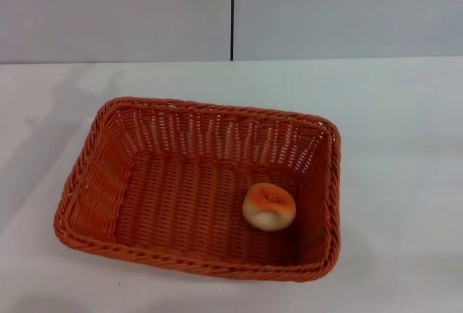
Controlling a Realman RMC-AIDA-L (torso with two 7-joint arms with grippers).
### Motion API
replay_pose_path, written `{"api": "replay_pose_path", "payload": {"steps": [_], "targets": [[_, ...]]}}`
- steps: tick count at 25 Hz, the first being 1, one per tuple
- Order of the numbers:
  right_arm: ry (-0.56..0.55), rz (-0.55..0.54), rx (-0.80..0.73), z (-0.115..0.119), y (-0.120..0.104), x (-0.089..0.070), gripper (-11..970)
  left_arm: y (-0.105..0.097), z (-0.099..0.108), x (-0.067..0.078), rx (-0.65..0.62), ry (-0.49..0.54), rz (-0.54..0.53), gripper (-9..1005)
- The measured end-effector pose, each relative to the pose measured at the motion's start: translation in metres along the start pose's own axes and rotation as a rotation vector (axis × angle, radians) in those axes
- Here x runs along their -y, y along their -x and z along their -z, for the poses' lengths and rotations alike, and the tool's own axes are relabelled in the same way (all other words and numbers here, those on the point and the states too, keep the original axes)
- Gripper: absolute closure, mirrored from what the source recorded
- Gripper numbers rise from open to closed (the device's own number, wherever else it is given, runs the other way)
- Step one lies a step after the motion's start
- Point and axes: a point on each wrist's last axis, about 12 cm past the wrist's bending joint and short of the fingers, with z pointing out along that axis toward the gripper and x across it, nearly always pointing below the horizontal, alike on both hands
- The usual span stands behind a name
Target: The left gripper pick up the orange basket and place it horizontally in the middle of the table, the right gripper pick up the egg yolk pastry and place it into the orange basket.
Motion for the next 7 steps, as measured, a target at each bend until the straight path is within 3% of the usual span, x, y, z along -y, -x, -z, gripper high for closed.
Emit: {"api": "replay_pose_path", "payload": {"steps": [7], "targets": [[-0.002, -0.002, -0.002, -0.0002, -0.0008, -0.0007, 320, 0.0001, -0.0008, 0.0002, 0.003, -0.003, 0.002, 394]]}}
